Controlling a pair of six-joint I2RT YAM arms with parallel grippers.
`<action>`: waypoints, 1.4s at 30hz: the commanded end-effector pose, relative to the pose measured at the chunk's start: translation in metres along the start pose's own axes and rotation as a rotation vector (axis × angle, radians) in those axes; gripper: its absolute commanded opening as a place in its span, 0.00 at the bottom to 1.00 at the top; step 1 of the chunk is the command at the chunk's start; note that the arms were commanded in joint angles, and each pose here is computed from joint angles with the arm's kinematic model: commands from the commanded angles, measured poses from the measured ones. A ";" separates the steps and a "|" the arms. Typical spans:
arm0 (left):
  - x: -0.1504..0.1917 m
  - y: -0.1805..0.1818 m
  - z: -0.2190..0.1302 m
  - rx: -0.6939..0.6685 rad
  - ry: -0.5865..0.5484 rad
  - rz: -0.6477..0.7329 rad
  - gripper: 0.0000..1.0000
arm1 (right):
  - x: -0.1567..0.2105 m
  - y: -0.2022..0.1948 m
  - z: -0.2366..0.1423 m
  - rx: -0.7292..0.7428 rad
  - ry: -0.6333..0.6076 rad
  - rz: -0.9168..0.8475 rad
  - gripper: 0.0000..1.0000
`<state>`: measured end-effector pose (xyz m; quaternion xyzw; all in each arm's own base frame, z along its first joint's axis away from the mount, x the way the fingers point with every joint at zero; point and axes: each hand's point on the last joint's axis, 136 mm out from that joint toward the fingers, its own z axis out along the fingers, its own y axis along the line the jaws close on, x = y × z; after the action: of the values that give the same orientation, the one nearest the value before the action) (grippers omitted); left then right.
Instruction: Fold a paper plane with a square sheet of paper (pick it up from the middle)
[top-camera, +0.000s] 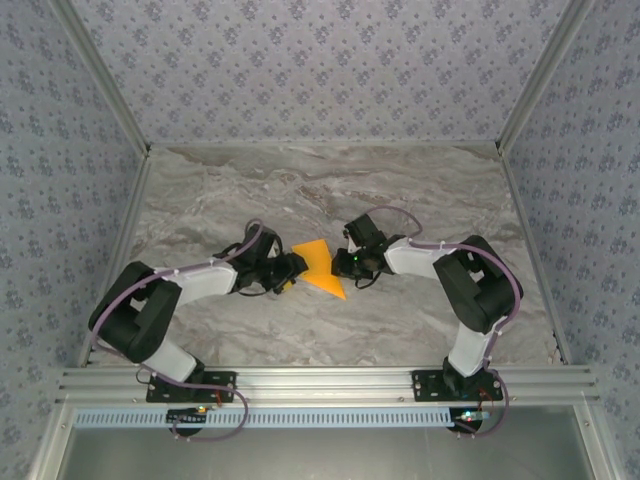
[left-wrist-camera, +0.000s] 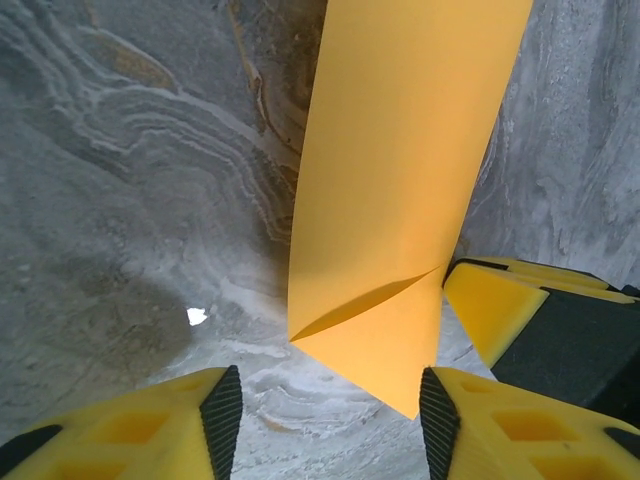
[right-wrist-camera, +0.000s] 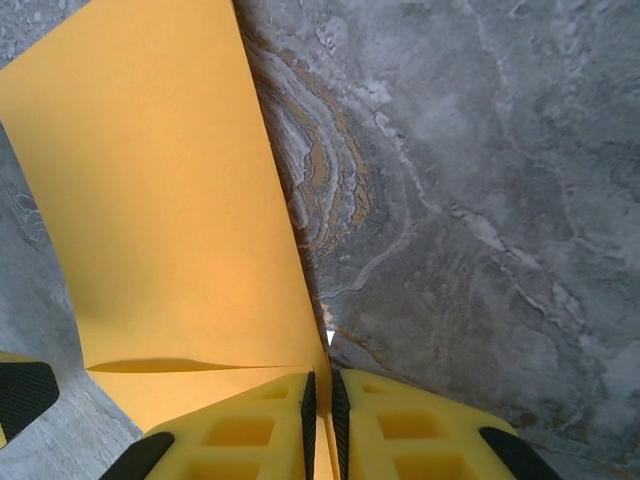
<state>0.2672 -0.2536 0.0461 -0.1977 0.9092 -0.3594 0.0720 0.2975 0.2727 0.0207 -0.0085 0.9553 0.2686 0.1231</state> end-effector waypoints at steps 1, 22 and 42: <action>-0.002 -0.017 0.002 0.039 0.008 0.014 0.51 | 0.016 -0.016 0.008 0.042 0.054 0.023 0.18; -0.005 -0.015 0.021 -0.005 0.048 0.029 0.47 | 0.018 -0.019 0.011 0.031 0.071 0.047 0.16; 0.004 -0.037 0.028 0.117 0.091 0.039 0.20 | -0.012 0.007 -0.027 -0.029 -0.085 -0.055 0.41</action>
<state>0.2823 -0.2927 0.0490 -0.1666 0.8940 -0.4130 0.0498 0.3001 0.2725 0.0339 -0.0162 0.9461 0.2915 0.1401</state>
